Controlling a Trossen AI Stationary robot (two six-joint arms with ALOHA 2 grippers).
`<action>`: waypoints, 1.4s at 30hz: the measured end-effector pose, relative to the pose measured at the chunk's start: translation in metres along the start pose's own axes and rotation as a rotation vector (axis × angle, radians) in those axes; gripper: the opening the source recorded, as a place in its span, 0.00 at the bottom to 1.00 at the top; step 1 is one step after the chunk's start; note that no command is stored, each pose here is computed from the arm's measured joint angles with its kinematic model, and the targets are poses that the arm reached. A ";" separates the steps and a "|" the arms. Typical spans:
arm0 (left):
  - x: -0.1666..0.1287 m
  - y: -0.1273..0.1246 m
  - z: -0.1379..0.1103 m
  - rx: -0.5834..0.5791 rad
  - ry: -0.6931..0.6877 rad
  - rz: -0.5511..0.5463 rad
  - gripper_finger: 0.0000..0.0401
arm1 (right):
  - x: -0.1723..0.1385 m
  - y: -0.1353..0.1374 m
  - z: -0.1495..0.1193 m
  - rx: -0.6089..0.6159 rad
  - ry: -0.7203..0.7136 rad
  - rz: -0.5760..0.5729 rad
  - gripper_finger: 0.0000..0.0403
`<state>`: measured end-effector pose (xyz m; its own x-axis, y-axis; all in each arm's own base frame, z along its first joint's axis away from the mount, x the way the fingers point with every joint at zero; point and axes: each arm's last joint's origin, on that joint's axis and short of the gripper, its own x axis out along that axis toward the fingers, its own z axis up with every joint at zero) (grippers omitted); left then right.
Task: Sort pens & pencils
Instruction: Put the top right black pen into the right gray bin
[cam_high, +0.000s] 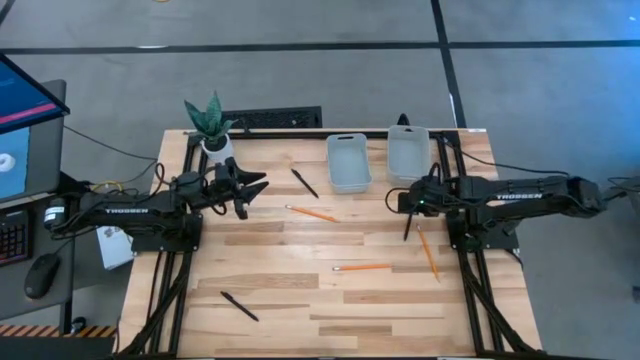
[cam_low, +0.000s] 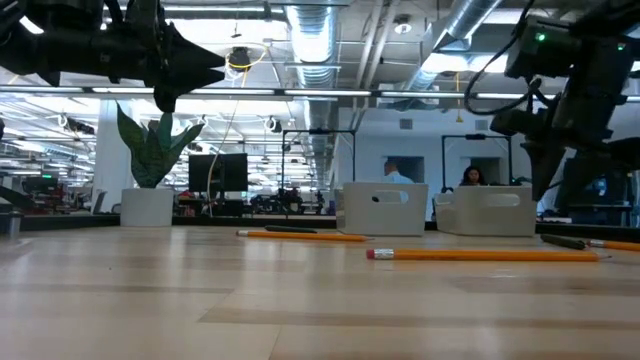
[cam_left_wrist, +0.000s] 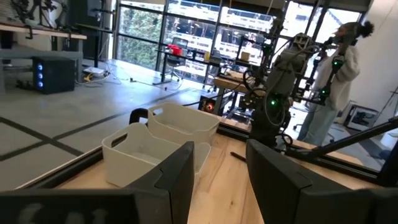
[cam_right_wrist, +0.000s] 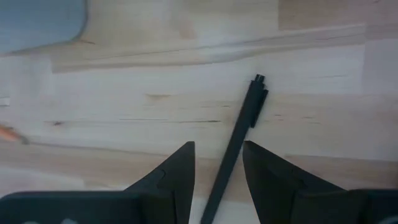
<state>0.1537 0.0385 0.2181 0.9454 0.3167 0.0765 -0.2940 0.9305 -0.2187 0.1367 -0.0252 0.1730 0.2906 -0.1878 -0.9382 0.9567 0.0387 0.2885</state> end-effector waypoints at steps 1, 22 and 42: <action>0.000 0.000 0.000 0.000 0.002 0.003 0.34 | 0.002 0.001 0.000 -0.003 0.002 -0.018 0.39; 0.000 0.001 -0.003 0.004 0.031 0.018 0.34 | 0.042 0.012 -0.006 0.022 0.050 -0.193 0.39; 0.000 0.001 -0.004 0.026 0.034 0.030 0.34 | 0.049 0.014 -0.008 0.007 0.072 -0.226 0.21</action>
<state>0.1538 0.0392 0.2144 0.9403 0.3383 0.0369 -0.3253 0.9254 -0.1947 0.1645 -0.0260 0.1292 0.0693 -0.1203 -0.9903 0.9975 -0.0029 0.0702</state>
